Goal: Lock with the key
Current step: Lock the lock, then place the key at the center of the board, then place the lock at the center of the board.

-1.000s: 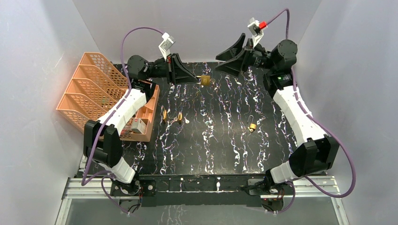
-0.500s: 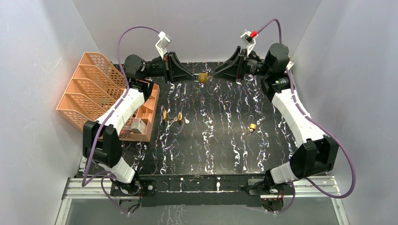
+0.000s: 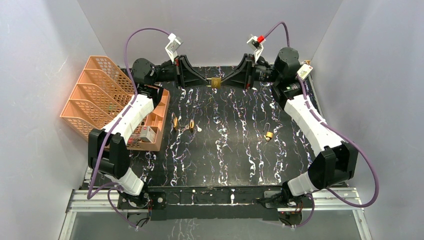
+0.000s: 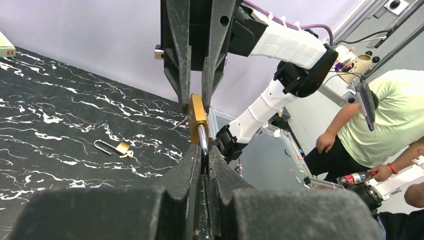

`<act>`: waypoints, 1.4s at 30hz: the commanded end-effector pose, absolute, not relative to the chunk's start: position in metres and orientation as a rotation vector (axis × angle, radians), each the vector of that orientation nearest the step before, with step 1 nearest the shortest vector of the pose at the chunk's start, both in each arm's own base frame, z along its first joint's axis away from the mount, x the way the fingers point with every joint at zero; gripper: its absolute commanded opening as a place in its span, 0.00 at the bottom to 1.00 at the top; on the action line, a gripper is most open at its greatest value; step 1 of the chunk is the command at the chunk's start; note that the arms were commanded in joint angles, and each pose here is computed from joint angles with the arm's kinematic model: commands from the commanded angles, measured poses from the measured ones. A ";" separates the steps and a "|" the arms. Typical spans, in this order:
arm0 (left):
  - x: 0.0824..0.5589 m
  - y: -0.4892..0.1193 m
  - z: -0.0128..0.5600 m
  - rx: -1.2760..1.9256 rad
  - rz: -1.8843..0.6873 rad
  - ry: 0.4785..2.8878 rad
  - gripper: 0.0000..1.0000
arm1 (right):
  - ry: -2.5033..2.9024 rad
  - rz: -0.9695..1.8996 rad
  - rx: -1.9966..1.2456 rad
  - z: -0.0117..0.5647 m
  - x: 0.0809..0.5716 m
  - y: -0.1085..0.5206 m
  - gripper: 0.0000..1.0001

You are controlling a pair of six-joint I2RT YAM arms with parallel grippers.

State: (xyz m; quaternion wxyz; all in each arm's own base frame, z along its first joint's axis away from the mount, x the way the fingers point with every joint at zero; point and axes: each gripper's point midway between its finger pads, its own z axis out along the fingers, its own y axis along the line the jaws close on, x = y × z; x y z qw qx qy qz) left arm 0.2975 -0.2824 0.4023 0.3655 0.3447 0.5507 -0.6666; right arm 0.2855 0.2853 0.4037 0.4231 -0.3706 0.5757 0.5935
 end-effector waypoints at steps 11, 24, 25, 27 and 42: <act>0.282 -0.257 0.447 0.934 -1.590 1.283 0.00 | 1.376 1.435 -0.948 0.418 0.282 0.264 0.00; 0.355 -0.237 0.339 0.600 -0.960 1.884 0.00 | 1.618 1.101 -0.573 0.372 0.333 0.203 0.00; 0.361 -0.236 0.325 0.582 -0.822 1.962 0.00 | 1.648 1.040 -0.517 0.366 0.340 0.199 0.00; 0.362 -0.238 0.294 0.490 -0.714 2.110 0.00 | 1.700 0.950 -0.403 0.352 0.351 0.193 0.00; 0.353 -0.252 0.184 0.128 -0.021 2.488 0.00 | 2.000 0.715 -0.060 0.223 0.353 0.236 0.00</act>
